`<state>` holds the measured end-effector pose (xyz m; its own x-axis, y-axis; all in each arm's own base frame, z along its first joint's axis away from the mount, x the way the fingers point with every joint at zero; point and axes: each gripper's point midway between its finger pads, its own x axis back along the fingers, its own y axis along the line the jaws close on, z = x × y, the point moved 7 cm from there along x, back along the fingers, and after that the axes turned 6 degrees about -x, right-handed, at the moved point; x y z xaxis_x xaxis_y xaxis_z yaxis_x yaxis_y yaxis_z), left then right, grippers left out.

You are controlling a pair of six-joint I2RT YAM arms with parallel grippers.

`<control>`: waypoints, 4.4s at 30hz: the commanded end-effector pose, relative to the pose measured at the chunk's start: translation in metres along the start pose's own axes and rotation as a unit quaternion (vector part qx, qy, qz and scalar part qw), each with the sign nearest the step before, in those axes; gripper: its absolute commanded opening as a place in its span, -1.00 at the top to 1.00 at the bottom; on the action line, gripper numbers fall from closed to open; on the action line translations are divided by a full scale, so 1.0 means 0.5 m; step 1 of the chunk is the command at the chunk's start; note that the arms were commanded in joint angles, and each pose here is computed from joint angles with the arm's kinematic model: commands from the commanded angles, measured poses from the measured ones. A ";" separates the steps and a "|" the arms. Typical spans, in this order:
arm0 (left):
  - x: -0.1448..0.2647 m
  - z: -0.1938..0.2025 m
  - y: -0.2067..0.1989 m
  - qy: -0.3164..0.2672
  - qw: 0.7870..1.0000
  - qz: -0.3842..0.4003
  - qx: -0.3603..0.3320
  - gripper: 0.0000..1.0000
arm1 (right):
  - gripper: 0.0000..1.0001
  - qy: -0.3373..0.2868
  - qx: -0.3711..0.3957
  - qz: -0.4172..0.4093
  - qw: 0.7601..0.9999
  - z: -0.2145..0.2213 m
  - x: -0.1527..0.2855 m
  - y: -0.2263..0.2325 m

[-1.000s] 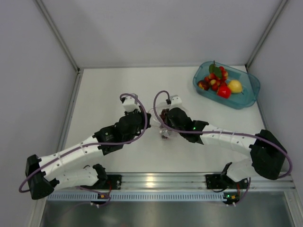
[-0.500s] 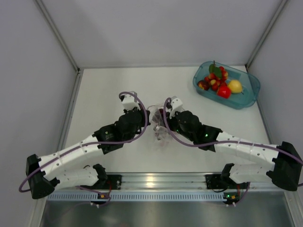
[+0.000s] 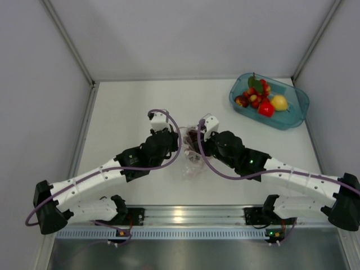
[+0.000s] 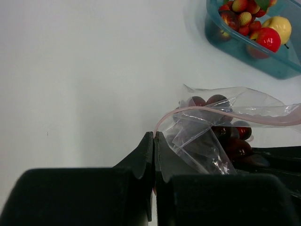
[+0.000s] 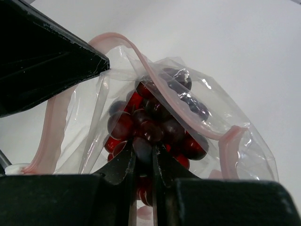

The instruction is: Open the zip-top bag and remove the fake food

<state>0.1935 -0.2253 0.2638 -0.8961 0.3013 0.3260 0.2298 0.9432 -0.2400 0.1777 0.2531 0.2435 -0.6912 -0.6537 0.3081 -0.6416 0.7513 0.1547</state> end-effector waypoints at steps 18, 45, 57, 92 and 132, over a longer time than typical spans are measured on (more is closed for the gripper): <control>-0.010 -0.009 0.054 -0.035 0.994 -0.102 -0.007 1.00 | 1.00 -0.044 0.048 -0.070 0.995 -0.030 0.087 0.034; -0.032 0.007 0.010 -0.001 0.997 -0.007 -0.082 1.00 | 1.00 -0.051 0.057 -0.137 0.988 -0.060 0.067 0.083; -0.067 0.025 0.035 0.043 0.997 -0.049 -0.037 1.00 | 1.00 -0.106 0.080 -0.164 0.978 -0.071 0.117 0.085; -0.046 0.043 0.051 0.035 0.999 -0.025 -0.016 1.00 | 1.00 -0.193 0.002 -0.119 0.974 -0.210 0.121 0.092; -0.024 0.080 0.073 0.044 0.997 0.041 -0.040 1.00 | 1.00 -0.239 0.005 0.060 0.969 -0.345 0.112 0.006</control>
<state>0.2007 -0.2234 0.2633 -0.8497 0.4879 0.2000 0.3939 0.8395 -0.3743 0.1902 0.2500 0.3478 -0.8228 -0.5585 0.1054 -0.5607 0.8279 0.0101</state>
